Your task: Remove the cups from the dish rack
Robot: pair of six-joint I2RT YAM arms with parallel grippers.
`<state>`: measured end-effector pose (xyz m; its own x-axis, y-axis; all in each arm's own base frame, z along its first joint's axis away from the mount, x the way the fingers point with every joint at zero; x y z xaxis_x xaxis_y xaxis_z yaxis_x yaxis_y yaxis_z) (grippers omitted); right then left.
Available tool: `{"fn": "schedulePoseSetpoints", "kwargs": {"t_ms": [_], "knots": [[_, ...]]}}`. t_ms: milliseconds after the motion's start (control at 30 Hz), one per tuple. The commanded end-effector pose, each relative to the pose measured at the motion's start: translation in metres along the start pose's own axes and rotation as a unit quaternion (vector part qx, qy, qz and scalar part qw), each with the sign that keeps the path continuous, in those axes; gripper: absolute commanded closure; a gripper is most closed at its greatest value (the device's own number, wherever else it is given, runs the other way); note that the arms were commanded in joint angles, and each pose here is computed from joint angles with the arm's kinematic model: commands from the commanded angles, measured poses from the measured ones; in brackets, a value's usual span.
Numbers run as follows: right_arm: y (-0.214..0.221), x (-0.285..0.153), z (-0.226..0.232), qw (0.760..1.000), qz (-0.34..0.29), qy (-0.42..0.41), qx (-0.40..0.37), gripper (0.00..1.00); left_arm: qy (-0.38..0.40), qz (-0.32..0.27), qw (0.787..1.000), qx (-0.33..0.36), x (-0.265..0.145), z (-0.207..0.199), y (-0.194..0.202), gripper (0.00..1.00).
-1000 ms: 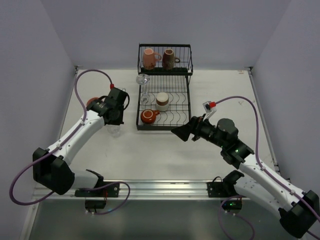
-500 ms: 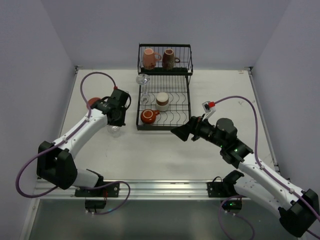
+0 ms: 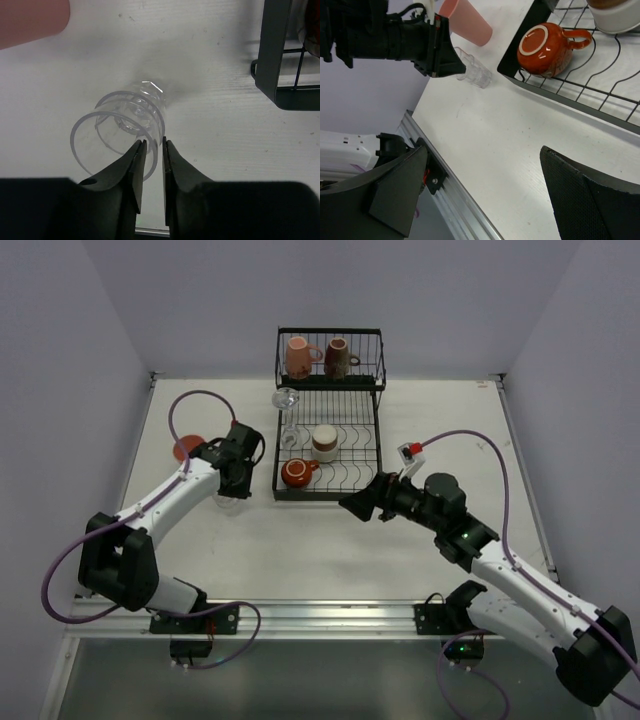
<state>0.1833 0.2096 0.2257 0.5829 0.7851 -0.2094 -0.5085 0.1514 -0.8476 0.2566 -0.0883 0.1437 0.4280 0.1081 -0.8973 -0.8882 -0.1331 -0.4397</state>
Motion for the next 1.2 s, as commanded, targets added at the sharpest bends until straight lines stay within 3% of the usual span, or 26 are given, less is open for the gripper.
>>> {"fn": "schedulePoseSetpoints", "kwargs": {"t_ms": [0,100,333,533,667,700,800,933,1033,1167], "knots": [[-0.008,0.006,-0.003,1.0,-0.011,0.011,-0.018,0.03,-0.002,-0.029,1.0,-0.004,0.002,0.001,-0.011,0.72],[-0.003,0.012,-0.01,1.0,0.002,0.026,-0.017,0.03,-0.001,-0.042,0.999,-0.01,-0.002,0.0,-0.016,0.58],[-0.004,0.021,-0.017,0.998,0.009,0.056,-0.023,0.04,0.009,-0.081,0.996,-0.025,-0.021,0.001,-0.03,0.41],[-0.025,0.034,-0.034,0.99,-0.001,0.13,-0.05,0.08,0.061,-0.155,0.984,-0.056,-0.062,-0.003,-0.057,0.23],[-0.04,0.047,-0.05,0.978,0.0,0.186,-0.091,0.06,0.119,-0.223,0.964,-0.079,-0.102,-0.004,-0.073,0.14],[-0.042,0.055,-0.056,0.975,0.004,0.199,-0.096,0.06,0.144,-0.239,0.957,-0.081,-0.11,-0.008,-0.076,0.07],[-0.051,0.067,-0.065,0.968,-0.003,0.22,-0.122,0.04,0.217,-0.29,0.928,-0.085,-0.137,-0.011,-0.076,0.02],[-0.053,0.094,-0.077,0.963,-0.022,0.217,-0.16,0.03,0.292,-0.356,0.882,-0.102,-0.17,-0.003,-0.062,0.0],[-0.063,0.11,-0.08,0.958,-0.037,0.212,-0.188,0.02,0.322,-0.377,0.862,-0.106,-0.174,0.0,-0.049,0.0],[-0.06,0.136,-0.093,0.954,-0.027,0.222,-0.199,0.02,0.337,-0.387,0.853,-0.096,-0.167,0.002,-0.036,0.0]]}}
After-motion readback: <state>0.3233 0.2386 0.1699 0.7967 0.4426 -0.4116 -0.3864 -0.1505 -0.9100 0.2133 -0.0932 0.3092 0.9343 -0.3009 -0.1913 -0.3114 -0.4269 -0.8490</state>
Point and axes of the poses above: each gripper's point midway between its finger pads, its own x axis out along the fingers, its own z axis along the line the jaws close on, y = z × x, the point moved 5 cm from there along -x, back along the fingers, and after that the axes turned 15 degrees about -x, right-handed, at the moved point
